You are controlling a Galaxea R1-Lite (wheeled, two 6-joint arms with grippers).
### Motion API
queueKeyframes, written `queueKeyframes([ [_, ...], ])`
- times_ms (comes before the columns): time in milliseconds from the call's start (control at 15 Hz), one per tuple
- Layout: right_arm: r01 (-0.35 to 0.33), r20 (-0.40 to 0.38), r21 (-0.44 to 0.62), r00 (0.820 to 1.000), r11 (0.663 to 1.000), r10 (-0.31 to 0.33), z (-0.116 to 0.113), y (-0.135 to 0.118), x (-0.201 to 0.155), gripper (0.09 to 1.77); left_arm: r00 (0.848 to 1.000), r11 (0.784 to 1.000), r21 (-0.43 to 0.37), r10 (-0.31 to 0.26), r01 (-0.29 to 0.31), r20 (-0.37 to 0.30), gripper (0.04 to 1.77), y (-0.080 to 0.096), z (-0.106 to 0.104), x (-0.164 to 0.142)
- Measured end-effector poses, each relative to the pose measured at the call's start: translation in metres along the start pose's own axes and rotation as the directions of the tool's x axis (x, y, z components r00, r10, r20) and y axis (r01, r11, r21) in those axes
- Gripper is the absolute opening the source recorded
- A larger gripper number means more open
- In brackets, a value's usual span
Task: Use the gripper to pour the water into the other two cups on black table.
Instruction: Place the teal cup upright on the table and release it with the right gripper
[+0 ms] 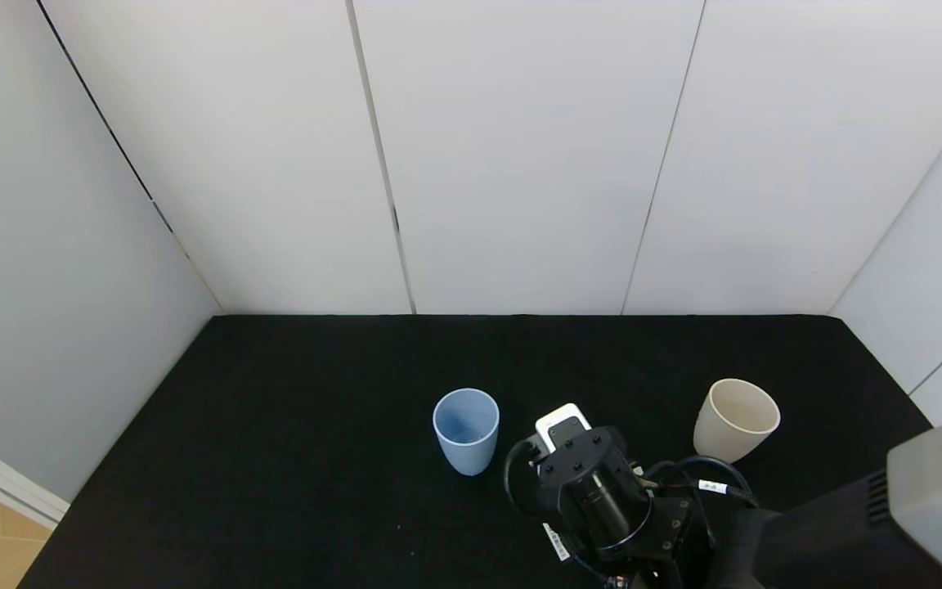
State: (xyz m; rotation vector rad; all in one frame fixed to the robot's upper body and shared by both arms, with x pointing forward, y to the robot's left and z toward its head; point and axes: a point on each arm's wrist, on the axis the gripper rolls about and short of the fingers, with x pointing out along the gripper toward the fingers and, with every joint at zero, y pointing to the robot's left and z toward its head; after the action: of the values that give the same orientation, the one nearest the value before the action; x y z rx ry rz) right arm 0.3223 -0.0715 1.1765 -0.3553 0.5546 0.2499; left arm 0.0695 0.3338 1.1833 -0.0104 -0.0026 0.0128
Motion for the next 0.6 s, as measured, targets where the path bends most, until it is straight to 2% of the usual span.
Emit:
queueKeyframes([
  [200, 0.002, 0.003, 0.005, 1.000, 1.000, -0.002, -0.0017, -0.0003, 0.0018, 1.18, 1.000, 1.000, 0.000, 0.000, 0.000, 0.000, 1.72, 0.0000, 0.0000, 0.0000],
  [600, 0.005, -0.001, 0.005, 1.000, 1.000, -0.005, -0.0043, -0.0013, 0.0023, 1.46, 1.000, 1.000, 0.000, 0.000, 0.000, 0.000, 1.72, 0.0000, 0.0000, 0.0000],
])
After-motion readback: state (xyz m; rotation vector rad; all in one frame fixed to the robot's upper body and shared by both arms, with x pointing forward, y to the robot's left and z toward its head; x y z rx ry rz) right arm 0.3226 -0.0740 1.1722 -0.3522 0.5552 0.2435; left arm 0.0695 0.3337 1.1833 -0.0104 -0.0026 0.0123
